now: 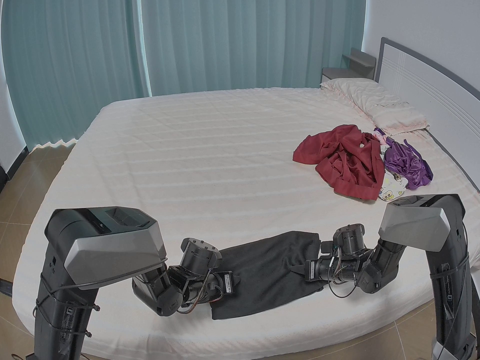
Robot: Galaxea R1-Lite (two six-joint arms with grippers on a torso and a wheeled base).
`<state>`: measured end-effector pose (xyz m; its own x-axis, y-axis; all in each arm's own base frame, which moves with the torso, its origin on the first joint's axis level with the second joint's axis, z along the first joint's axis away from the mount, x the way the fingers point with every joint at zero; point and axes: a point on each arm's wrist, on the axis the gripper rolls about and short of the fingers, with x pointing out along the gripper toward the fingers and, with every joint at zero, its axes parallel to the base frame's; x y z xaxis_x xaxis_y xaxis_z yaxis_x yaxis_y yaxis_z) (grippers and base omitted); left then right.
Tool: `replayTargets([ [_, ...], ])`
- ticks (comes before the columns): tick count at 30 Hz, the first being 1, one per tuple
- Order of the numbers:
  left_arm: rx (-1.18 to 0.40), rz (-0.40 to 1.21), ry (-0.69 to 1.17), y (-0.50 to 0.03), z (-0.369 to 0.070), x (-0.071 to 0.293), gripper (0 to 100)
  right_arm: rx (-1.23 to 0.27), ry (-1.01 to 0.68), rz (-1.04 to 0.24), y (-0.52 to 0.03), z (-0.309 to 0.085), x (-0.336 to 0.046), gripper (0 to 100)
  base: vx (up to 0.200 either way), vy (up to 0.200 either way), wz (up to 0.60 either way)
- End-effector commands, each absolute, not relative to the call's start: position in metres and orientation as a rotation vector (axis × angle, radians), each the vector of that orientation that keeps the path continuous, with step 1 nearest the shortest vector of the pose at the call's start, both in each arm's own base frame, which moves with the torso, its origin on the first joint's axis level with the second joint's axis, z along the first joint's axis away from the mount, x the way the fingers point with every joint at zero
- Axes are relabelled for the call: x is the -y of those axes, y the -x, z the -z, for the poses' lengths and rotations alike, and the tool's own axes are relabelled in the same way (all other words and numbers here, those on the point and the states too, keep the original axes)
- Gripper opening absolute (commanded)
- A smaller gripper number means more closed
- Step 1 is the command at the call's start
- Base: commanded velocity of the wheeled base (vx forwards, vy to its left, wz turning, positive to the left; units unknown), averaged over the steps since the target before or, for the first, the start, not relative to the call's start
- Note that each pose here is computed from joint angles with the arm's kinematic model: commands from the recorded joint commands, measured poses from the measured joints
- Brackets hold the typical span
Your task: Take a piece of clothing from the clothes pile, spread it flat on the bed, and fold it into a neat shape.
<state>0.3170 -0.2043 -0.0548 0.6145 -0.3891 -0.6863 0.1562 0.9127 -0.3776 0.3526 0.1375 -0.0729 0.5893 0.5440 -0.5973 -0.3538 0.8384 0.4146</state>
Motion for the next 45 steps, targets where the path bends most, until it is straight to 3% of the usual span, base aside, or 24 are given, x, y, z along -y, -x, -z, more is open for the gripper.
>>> replayTargets([
  [1, -0.855, 0.327, 0.293, -0.316, 0.056, 0.207, 0, -0.78, -0.264, -0.533, -0.352, 0.074, -0.139, 0, 0.0, 0.0, 0.0],
  [8, -0.852, 0.298, 0.31, -0.313, 0.055, 0.206, 0, -0.761, -0.278, -0.536, -0.348, 0.07, -0.137, 0, 0.0, 0.0, 0.0],
  [12, -0.807, 0.2, 0.421, -0.317, 0.045, 0.206, 0, -0.738, -0.37, -0.51, -0.338, 0.053, -0.132, 0, 0.0, 0.0, 0.0],
  [18, -0.785, 0.207, 0.457, -0.311, 0.029, 0.205, 0, -0.71, -0.415, -0.48, -0.334, 0.05, -0.12, 0, 0.0, 0.0, 0.0],
  [45, -0.75, 0.281, 0.455, -0.295, 0.001, 0.22, 0, -0.661, -0.42, -0.495, -0.322, 0.027, -0.116, 0, 0.0, -0.2, 0.0],
])
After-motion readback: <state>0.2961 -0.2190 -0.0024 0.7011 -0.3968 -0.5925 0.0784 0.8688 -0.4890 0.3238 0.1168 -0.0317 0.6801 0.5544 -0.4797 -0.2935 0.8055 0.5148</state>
